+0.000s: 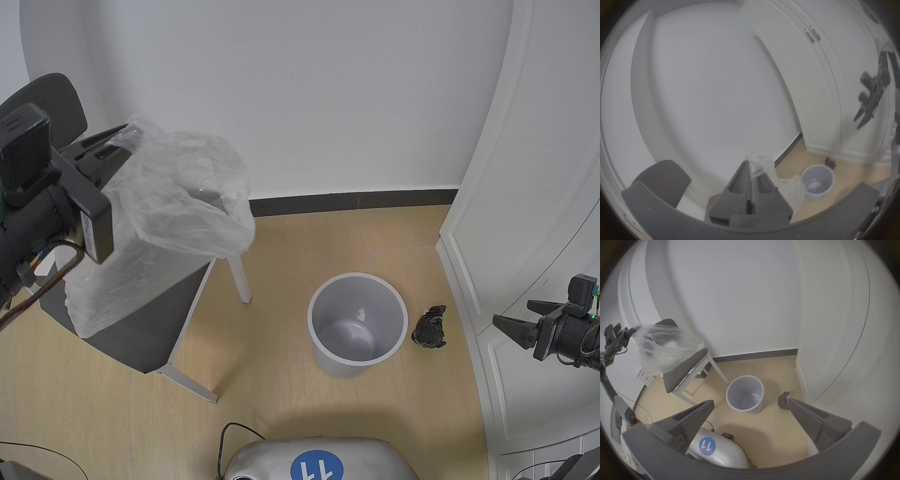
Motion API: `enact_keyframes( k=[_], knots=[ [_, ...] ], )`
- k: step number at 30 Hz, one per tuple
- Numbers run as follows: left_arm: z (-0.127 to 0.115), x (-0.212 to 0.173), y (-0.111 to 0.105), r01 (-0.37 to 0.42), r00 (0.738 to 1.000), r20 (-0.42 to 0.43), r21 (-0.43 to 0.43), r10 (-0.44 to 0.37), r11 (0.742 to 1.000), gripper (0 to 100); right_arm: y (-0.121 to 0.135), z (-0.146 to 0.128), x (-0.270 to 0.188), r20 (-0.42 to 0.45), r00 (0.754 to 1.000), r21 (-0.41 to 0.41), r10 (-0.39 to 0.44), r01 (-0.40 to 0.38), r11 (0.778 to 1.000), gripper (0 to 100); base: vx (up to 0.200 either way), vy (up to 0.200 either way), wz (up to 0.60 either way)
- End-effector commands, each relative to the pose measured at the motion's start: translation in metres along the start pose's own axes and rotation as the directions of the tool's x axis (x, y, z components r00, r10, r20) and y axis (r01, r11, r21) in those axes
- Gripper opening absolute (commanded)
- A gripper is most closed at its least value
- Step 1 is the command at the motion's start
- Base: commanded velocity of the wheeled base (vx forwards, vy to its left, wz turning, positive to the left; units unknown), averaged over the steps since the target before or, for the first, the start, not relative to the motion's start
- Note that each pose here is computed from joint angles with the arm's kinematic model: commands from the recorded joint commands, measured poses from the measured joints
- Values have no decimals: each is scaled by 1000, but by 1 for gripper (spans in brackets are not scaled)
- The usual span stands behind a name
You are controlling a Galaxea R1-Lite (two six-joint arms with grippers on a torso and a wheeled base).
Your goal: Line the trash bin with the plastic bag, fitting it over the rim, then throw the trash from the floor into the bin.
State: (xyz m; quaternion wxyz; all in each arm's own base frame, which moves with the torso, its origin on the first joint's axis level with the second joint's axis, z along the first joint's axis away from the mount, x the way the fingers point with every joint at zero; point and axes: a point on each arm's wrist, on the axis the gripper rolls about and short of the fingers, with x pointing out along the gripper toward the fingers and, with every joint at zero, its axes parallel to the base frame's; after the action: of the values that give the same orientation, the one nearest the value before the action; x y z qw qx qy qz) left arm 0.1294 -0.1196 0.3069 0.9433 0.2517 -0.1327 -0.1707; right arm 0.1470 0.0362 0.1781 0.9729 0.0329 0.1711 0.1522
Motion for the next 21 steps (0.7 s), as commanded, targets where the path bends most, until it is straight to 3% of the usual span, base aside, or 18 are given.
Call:
enact_keyframes(
  k=[1,11,15,21],
  knots=[
    [12,-1,-19,140,988,79,-73,-134,988,0,1,1,4,10,1000,23,28,-29,999,100,0,0,0],
    [13,2,-26,273,953,156,-84,-258,958,0,3,6,22,51,997,127,59,-65,990,100,0,0,0],
    [17,0,-28,338,926,206,-83,-316,937,0,4,10,24,90,994,157,63,-77,985,100,0,0,0],
    [15,-1,-41,407,898,213,-69,-385,911,0,4,17,24,153,986,192,68,-98,977,100,0,0,0]
  ],
)
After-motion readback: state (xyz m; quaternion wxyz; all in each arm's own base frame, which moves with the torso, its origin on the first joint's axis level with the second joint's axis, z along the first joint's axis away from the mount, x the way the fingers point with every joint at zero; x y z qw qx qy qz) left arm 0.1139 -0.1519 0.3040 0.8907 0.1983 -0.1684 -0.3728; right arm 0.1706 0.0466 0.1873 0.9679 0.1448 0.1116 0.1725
